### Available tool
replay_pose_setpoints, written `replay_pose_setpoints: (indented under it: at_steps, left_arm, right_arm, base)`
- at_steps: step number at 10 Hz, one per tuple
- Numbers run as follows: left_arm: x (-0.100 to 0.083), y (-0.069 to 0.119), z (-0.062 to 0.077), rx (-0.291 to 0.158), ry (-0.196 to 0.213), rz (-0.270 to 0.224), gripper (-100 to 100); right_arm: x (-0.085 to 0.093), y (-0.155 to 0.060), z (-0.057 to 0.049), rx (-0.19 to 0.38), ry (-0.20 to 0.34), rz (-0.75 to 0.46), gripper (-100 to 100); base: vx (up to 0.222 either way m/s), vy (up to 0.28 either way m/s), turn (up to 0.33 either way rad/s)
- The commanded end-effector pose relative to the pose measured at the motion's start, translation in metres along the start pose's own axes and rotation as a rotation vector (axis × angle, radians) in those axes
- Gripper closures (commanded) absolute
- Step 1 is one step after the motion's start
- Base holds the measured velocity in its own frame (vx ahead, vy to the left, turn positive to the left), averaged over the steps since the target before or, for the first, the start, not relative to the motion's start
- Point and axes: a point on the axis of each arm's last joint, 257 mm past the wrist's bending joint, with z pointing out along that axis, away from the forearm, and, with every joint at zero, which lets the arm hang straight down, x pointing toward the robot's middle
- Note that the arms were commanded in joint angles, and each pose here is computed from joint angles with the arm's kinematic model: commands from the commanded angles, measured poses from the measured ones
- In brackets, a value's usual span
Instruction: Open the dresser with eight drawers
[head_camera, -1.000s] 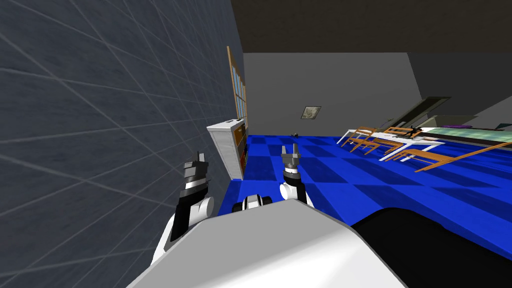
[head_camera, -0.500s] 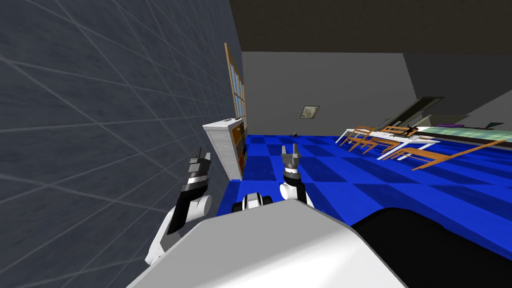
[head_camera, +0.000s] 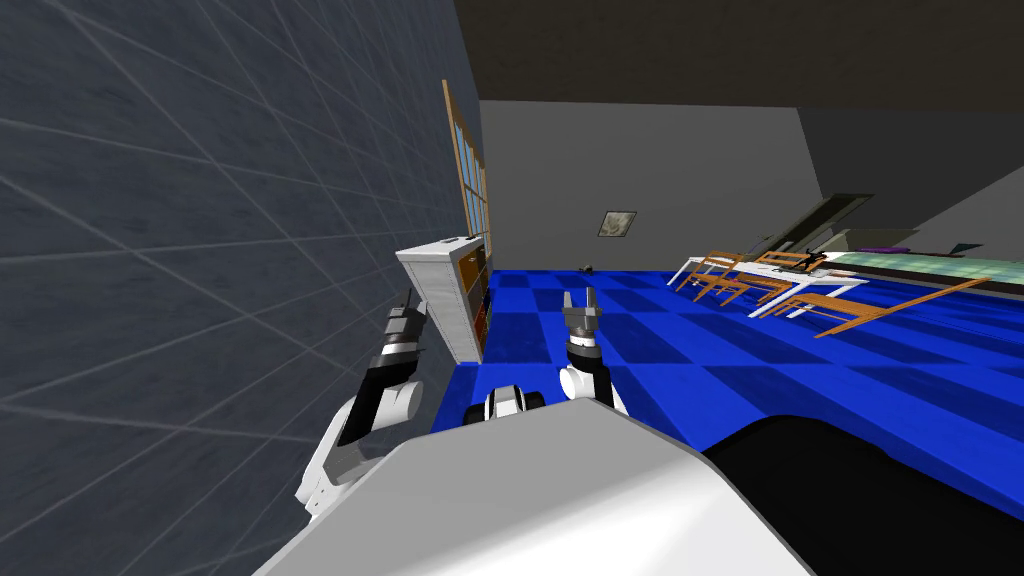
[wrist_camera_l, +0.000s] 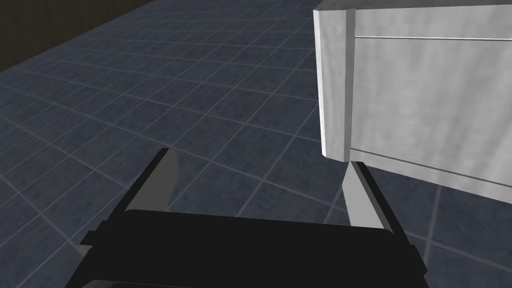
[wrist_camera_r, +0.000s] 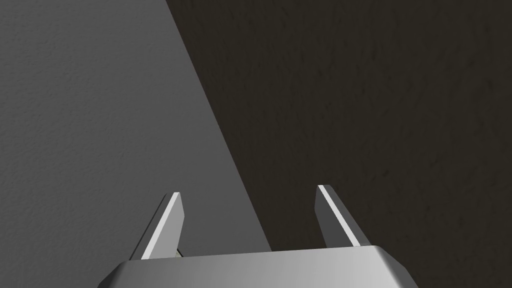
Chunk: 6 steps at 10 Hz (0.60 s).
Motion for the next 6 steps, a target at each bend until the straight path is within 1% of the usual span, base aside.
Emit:
replay_pose_setpoints:
  at_steps: [1,2,3,4,5,6]
  left_arm:
    - [0.003,0.007,0.009,-0.037,0.013,-0.008,-100]
    - [0.006,0.005,0.018,-0.039,0.024,-0.016,-100]
    - [0.005,0.012,0.018,-0.065,0.023,-0.016,-100]
    - [0.009,0.007,0.028,-0.057,0.032,-0.026,-100]
    - [0.009,0.013,0.027,-0.081,0.031,-0.026,-100]
    - [0.008,0.017,0.027,-0.094,0.031,-0.026,-100]
  right_arm:
    - [0.0,0.0,0.0,0.0,0.0,0.0,0]
    - [0.0,0.0,0.0,0.0,0.0,0.0,0]
    - [0.0,0.0,0.0,0.0,0.0,0.0,0]
    - [0.0,0.0,0.0,0.0,0.0,0.0,0]
    - [0.0,0.0,0.0,0.0,0.0,0.0,0]
    - [0.0,0.0,0.0,0.0,0.0,0.0,0]
  base:
    - [0.034,-0.023,-0.021]
    - [0.044,-0.019,-0.034]
    - [0.043,-0.018,-0.024]
    - [0.05,-0.035,-0.042]
    - [0.045,-0.026,-0.024]
    - [0.023,-0.009,0.002]
